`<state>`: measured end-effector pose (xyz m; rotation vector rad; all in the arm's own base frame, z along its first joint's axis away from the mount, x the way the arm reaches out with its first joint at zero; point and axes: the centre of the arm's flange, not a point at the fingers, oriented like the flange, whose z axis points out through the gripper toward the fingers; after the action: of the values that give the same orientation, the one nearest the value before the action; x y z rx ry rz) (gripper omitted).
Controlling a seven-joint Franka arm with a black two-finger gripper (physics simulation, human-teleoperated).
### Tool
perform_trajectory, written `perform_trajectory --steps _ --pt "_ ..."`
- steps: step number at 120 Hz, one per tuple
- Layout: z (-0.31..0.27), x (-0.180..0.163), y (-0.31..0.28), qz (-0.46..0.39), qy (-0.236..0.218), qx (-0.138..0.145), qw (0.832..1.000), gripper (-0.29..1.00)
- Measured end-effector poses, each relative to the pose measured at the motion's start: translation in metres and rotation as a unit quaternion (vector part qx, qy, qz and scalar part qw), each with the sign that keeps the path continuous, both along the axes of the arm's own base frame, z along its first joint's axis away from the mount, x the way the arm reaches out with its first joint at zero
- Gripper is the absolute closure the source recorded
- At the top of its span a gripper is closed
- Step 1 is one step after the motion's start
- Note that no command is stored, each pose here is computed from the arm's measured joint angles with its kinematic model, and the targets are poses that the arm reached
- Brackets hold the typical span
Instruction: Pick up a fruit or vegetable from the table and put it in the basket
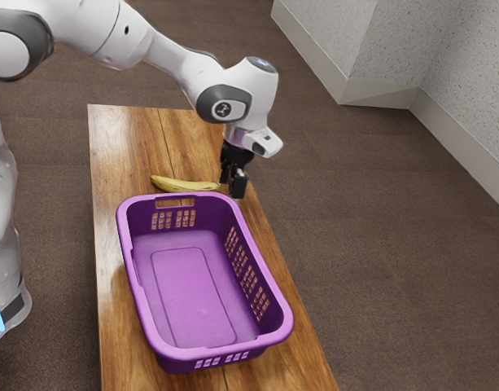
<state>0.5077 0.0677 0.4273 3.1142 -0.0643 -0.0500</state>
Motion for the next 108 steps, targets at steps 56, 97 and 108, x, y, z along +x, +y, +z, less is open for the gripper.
perform_trajectory --steps 56,97,108 --pt "-0.014 -0.045 0.026 0.01 -0.009 -0.009 1.0 0.0" --pt "-0.014 -0.07 0.026 0.003 -0.024 -0.015 1.0 0.0" --pt "-0.015 -0.076 0.035 0.011 -0.025 -0.019 0.999 0.0"
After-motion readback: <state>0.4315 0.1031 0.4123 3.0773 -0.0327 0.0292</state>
